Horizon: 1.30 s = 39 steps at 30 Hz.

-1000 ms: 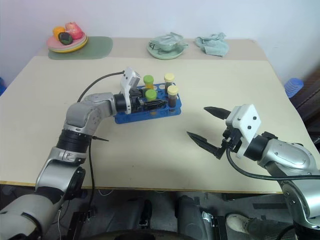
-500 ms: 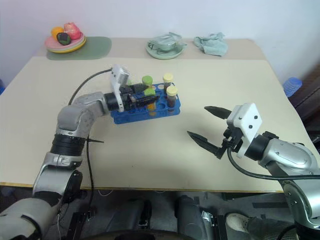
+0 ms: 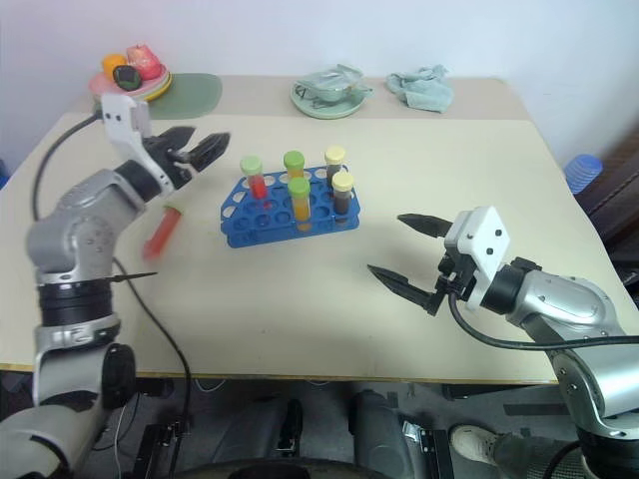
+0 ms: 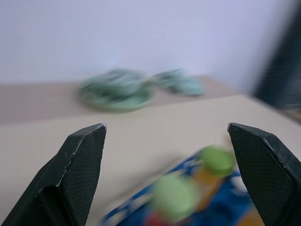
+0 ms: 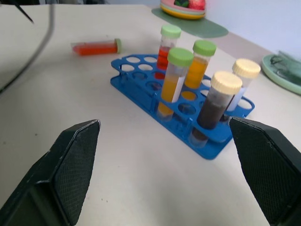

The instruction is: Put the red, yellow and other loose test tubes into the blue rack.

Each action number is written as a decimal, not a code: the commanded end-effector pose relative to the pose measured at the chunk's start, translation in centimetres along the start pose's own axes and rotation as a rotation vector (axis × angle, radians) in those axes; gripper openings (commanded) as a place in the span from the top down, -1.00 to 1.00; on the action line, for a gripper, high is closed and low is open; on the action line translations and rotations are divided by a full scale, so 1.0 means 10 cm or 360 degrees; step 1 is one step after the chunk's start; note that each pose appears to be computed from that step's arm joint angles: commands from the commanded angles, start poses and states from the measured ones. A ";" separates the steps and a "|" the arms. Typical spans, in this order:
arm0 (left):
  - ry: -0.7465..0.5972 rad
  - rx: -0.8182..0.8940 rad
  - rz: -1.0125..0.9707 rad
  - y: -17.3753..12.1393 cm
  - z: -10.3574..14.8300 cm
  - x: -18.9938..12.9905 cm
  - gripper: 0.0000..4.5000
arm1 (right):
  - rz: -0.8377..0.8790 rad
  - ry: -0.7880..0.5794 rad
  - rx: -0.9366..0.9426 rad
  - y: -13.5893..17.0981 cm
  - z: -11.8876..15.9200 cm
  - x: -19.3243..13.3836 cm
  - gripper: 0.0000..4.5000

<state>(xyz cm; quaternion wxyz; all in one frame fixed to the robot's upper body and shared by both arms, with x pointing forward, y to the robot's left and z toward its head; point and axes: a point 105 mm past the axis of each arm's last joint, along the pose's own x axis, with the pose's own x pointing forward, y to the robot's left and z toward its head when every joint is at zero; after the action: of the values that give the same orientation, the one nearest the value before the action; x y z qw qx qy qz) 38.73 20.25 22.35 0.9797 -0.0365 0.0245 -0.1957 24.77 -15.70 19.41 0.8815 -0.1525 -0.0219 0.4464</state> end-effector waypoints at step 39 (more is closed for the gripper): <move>0.1323 -0.0308 0.0739 0.77 -0.64 -0.08 0.65 | -0.0019 -0.0075 -0.0027 0.05 0.07 0.04 -1.00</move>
<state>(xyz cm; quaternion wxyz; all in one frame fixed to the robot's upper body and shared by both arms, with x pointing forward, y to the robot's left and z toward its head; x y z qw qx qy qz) 40.28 26.93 14.05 0.8880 -0.0371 0.4573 0.0303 24.77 -14.87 18.91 0.8840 -0.1419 -0.0250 0.4448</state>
